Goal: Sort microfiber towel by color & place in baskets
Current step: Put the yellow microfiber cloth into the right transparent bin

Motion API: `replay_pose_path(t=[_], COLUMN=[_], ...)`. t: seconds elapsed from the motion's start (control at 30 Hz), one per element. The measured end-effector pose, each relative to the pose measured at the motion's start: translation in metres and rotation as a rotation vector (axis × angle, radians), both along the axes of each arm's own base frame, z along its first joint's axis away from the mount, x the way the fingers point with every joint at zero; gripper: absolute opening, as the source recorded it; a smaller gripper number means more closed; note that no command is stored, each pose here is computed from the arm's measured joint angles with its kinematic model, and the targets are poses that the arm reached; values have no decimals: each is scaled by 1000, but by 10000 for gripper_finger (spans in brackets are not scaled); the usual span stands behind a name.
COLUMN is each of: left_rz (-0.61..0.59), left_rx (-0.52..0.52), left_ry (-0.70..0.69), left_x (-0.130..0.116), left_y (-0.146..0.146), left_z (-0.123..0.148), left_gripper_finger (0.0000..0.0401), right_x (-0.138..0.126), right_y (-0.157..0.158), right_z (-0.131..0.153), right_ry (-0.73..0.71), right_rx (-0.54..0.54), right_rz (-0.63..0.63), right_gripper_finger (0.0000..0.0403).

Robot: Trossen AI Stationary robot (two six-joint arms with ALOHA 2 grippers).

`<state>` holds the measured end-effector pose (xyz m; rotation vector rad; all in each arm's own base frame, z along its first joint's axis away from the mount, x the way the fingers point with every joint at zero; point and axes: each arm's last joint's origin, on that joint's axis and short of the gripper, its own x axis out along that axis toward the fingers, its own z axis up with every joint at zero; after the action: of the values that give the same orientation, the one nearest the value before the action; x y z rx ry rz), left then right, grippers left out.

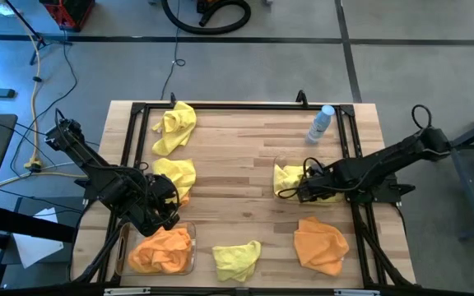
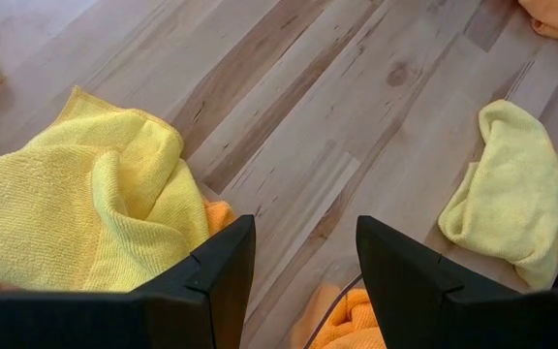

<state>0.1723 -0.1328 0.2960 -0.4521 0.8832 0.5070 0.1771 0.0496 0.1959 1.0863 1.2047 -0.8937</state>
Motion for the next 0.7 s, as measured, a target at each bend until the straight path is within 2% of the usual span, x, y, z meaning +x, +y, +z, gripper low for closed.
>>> replay_pose_path(t=[0.23,0.37,0.43,0.53,0.7], left_rz=[0,0,0,0,0], left_rx=[0,0,0,0,0], left_ry=[0,0,0,0,0], left_x=[0,0,0,0,0], left_y=[0,0,0,0,0], left_z=[0,0,0,0,0], left_gripper_finger=[170,170,170,170,170], right_x=[0,-1,1,4,14], right_y=[0,-3,-5,-10,-18], right_z=[53,84,94,96,63], right_ry=[1,-16,-58,-89,-6], right_rx=[-21,-79,-147,-239,-223], right_rz=[12,-4,-18,-50,-30], right_gripper_finger=[144,144,144,144,144])
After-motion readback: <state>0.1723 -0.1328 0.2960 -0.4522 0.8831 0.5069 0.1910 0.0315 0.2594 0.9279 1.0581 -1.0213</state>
